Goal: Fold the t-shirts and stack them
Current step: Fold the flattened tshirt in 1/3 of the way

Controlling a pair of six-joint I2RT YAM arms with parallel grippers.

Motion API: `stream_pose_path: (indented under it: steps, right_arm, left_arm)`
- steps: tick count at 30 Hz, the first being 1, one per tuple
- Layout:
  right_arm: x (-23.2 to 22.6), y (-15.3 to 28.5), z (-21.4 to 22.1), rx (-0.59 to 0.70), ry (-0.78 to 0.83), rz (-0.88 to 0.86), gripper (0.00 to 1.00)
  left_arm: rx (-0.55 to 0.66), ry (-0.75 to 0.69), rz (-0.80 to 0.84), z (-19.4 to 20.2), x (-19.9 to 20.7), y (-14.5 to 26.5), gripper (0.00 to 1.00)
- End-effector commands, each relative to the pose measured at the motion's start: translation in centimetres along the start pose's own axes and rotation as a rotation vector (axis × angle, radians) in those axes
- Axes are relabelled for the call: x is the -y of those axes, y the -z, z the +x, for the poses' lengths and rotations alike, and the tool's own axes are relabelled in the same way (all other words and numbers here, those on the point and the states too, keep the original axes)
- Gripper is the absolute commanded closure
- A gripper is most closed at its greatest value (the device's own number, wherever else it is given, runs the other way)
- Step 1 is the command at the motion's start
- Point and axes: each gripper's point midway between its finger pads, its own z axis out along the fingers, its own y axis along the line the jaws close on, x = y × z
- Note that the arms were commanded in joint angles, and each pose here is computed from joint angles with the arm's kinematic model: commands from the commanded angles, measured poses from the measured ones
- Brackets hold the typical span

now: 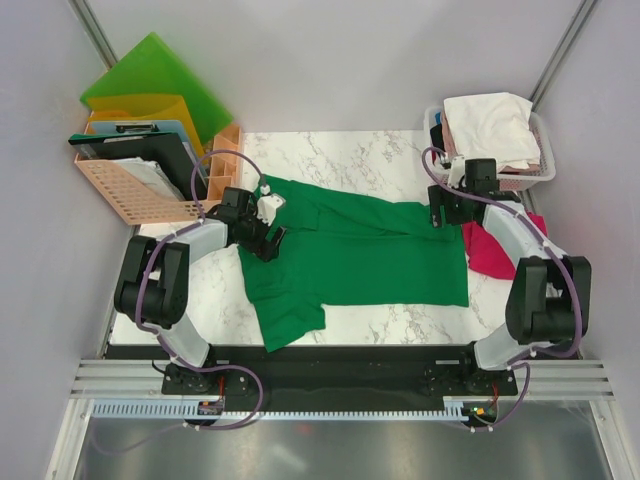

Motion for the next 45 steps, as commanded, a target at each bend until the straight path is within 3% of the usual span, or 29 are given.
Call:
stream_pose_path:
  steps: [1,10,24,26,27,29,30,45]
  right_arm:
    - [0.7,-1.3,-1.5,0.018,-0.064,-0.033,0.19]
    - [4.8,-5.9,-1.4,-0.034,-0.191,-0.043,0.25]
    - [4.6,-9.9,0.8,-0.104,-0.288,-0.135,0.39]
    - [4.8,-10.0,1.1,-0.107,-0.294,-0.139,0.56]
    - [4.8,-10.1,1.3,-0.11,-0.295,-0.142,0.72]
    - [5.0,-10.0,1.4,-0.11,-0.297,-0.144,0.87]
    - [5.0,-10.1,1.3,-0.109,-0.295,-0.142,1.0]
    - [7.1,-8.4,-5.7,0.0,-0.246,-0.102,1.0]
  left_arm:
    - [-0.056,0.007,0.048,1.9,1.3,0.1,0.05]
    - [-0.061,0.003,0.045,2.2,1.3,0.3,0.05]
    - [-0.068,0.006,0.044,2.2,1.1,0.1,0.05]
    - [-0.07,0.008,0.05,2.2,1.2,0.0,0.05]
    - [-0.069,0.009,0.049,2.2,1.2,0.0,0.05]
    - [-0.068,0.007,0.049,2.1,1.2,-0.1,0.05]
    - [-0.07,0.009,0.05,2.2,1.2,-0.1,0.05]
    - [-0.082,0.004,0.054,2.3,1.4,-0.4,0.05]
